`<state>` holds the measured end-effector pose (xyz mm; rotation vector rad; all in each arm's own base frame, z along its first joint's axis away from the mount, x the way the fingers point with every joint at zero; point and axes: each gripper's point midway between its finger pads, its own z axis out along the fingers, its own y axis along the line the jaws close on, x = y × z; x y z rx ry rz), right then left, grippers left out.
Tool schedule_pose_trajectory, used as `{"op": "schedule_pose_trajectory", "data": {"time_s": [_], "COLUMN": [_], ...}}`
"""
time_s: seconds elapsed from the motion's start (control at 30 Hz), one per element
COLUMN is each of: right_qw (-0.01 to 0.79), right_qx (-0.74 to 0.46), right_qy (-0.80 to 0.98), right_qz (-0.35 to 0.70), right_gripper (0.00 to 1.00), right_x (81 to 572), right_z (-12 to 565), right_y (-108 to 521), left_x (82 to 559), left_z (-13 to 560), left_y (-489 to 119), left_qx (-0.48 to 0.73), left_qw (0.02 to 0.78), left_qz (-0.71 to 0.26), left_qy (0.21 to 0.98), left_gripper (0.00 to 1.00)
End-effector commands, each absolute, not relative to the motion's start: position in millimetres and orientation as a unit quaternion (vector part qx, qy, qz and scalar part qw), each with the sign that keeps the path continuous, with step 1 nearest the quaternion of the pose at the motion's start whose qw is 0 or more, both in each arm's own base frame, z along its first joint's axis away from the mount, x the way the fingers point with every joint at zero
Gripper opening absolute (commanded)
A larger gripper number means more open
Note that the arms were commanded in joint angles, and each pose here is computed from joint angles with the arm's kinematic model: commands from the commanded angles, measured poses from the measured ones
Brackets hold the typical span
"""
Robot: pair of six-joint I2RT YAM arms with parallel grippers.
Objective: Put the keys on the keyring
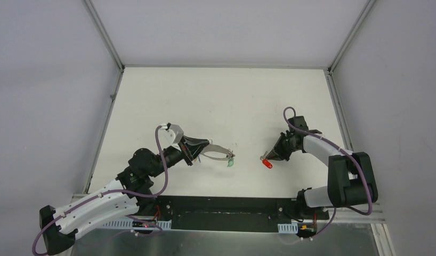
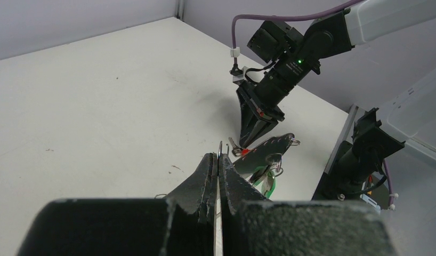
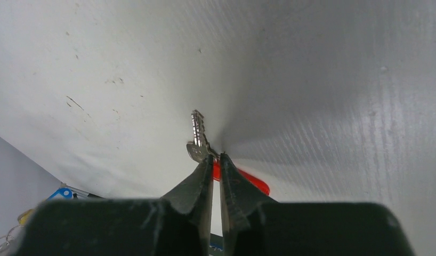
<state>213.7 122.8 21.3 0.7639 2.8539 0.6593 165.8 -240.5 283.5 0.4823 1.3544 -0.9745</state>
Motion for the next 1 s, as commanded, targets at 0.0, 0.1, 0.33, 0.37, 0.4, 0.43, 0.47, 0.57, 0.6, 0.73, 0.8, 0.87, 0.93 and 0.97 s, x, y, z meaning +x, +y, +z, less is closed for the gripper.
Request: {"op": "schedule_pose_trajectory", "data": {"time_s": [0.0,0.1,0.33,0.37,0.4,0.43,0.47,0.57,0.6,0.73,0.8,0.87,0.93,0.97], "right_qw": [0.064,0.067,0.072,0.074,0.076,0.075,0.075,0.07,0.068,0.059,0.056,0.052,0.048,0.045], "right_qx": [0.258,0.257,0.229,0.227,0.225,0.224,0.224,0.226,0.227,0.236,0.239,0.244,0.248,0.249], "right_qy": [0.935,0.935,0.94,0.942,0.944,0.945,0.946,0.945,0.945,0.939,0.936,0.934,0.932,0.931], "right_qz": [0.234,0.236,0.241,0.236,0.23,0.225,0.222,0.225,0.227,0.243,0.251,0.257,0.26,0.262], "right_gripper": [0.09,0.04,0.03,0.07,0.13,0.19,0.24,0.39,0.42,0.46,0.44,0.36,0.3,0.28], "right_x": [218.7,219.9,219.4,218.4,216.7,214.3,211.9,205.4,203.1,197.6,198.1,199.4,201.0,201.3], "right_z": [23.4,25.1,32.1,32.9,33.8,33.6,33.8,35.4,35.6,37.6,37.8,37.0,35.6,34.5], "right_y": [126.5,126.6,127.3,125.3,123.1,121.3,120.1,120.4,121.1,126.1,129.1,131.5,132.9,134.0], "left_x": [161.7,161.8,162.0,161.7,161.6,161.3,161.4,161.4,161.6,161.8,162.2,162.3,163.0,163.0], "left_z": [327.9,327.0,325.5,325.6,325.6,326.1,326.3,325.2,324.8,324.7,324.4,323.8,322.9,322.6], "left_y": [-235.6,-235.6,-234.2,-234.1,-233.8,-233.5,-233.3,-233.3,-233.6,-234.1,-234.2,-234.6,-234.6,-234.5], "left_qx": [0.196,0.196,0.196,0.197,0.197,0.196,0.196,0.196,0.196,0.196,0.196,0.195,0.193,0.193], "left_qw": [0.674,0.673,0.672,0.672,0.672,0.672,0.672,0.671,0.671,0.67,0.67,0.669,0.668,0.667], "left_qz": [-0.45,-0.45,-0.446,-0.446,-0.446,-0.447,-0.446,-0.446,-0.446,-0.446,-0.446,-0.447,-0.446,-0.446], "left_qy": [0.552,0.554,0.557,0.557,0.557,0.557,0.557,0.559,0.559,0.56,0.56,0.562,0.564,0.564], "left_gripper": [0.0,0.0,0.0,0.0,0.0,0.0,0.0,0.0,0.0,0.0,0.0,0.0,0.0,0.0]}}
